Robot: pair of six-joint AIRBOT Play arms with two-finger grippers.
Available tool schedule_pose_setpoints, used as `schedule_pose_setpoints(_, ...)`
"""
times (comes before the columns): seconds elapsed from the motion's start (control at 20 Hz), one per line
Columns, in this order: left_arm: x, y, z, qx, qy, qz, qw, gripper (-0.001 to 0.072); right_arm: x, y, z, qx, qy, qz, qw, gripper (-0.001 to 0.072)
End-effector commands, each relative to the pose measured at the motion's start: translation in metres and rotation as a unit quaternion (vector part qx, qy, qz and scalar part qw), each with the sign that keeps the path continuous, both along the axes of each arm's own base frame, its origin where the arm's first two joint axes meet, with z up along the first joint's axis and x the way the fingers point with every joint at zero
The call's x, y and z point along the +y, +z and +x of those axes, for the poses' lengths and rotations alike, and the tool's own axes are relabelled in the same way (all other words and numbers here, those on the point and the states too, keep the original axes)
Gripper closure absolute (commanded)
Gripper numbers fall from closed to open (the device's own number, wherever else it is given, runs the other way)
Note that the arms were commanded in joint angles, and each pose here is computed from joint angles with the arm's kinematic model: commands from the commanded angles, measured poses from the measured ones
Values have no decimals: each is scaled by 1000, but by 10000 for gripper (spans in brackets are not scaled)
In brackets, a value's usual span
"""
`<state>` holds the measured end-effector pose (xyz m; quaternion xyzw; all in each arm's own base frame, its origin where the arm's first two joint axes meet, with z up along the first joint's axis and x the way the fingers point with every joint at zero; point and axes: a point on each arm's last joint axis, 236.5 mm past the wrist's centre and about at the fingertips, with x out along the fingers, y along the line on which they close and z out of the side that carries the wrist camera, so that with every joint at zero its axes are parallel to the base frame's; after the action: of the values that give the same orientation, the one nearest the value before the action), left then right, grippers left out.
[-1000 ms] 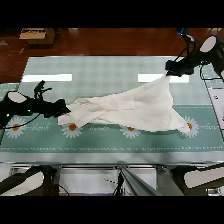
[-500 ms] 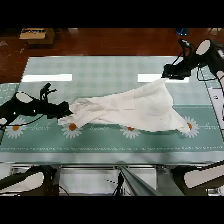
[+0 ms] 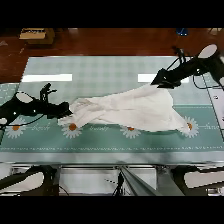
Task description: Fold the shirts.
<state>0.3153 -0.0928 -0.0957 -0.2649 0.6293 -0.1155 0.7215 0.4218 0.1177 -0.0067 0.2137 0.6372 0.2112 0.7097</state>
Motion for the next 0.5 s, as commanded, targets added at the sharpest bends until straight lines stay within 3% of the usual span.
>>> schedule_pose_setpoints(0.0, -1, 0, -1, -1, -9, 0, 1000, 678, 44, -24, -23, 28, 4, 48, 998, 219)
schedule_pose_setpoints(0.45, -2, 0, -4, 3, -12, -3, 1000, 678, 82, -76, -23, 24, -6, 23, 999, 219)
